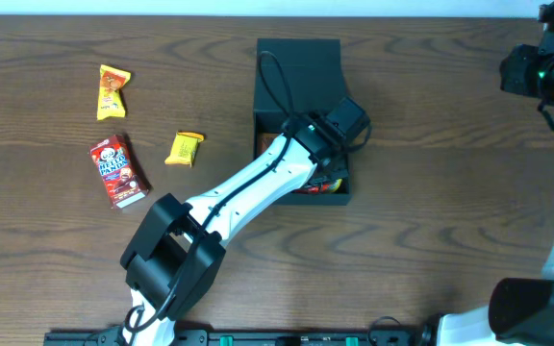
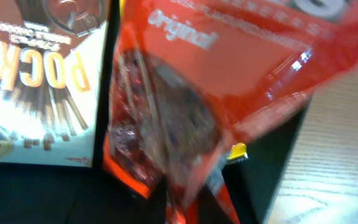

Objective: Pack container
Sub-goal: 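Carry the red Jacks bag into the box and release it, then push the Jacks bag down and flat inside the box with the right gripper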

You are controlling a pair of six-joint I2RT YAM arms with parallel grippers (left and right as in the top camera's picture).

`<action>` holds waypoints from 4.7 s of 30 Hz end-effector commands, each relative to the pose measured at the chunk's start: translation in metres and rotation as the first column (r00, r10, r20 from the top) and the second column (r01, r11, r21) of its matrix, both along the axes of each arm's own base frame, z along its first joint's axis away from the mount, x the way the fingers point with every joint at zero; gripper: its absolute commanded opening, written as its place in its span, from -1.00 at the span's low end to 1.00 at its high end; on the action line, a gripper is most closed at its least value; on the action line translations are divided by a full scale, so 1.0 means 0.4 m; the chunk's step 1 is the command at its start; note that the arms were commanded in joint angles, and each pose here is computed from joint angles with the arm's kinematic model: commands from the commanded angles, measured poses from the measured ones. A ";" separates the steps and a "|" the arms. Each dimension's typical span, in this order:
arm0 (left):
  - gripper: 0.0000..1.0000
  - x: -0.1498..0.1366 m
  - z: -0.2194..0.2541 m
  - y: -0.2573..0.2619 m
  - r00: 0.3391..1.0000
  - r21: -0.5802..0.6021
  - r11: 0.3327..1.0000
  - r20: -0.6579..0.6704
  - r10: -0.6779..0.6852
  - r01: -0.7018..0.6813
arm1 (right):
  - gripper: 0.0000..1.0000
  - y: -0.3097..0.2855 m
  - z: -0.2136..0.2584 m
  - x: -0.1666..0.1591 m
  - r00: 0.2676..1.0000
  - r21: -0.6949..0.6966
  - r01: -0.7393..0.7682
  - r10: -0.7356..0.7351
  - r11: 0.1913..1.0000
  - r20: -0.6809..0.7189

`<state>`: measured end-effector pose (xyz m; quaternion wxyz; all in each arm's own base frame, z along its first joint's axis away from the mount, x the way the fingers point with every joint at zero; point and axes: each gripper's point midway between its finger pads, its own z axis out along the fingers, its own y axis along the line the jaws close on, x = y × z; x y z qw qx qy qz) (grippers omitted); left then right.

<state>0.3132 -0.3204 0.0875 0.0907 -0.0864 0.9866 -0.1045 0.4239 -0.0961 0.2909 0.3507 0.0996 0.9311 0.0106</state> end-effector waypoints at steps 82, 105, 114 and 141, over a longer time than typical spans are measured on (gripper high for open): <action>0.00 0.283 0.484 0.914 0.735 0.040 0.817 0.463 0.496 -0.576 | -0.97 0.607 -0.586 -0.168 0.643 0.160 -0.325 0.342 0.932 -0.685; 0.00 0.284 0.484 0.911 0.736 0.034 0.820 0.462 0.495 -0.572 | 0.09 0.586 -0.425 -0.044 0.784 0.020 -0.304 0.262 0.953 -0.562; -0.01 0.284 0.485 0.912 0.736 0.035 0.819 0.463 0.495 -0.573 | -0.97 0.638 -0.281 -0.031 0.786 0.097 -0.395 0.390 0.914 -0.479; -0.01 0.275 0.477 0.911 0.746 0.047 0.820 0.447 0.494 -0.571 | -0.97 0.537 -0.639 -0.094 0.741 -0.110 -0.374 0.225 0.921 -0.633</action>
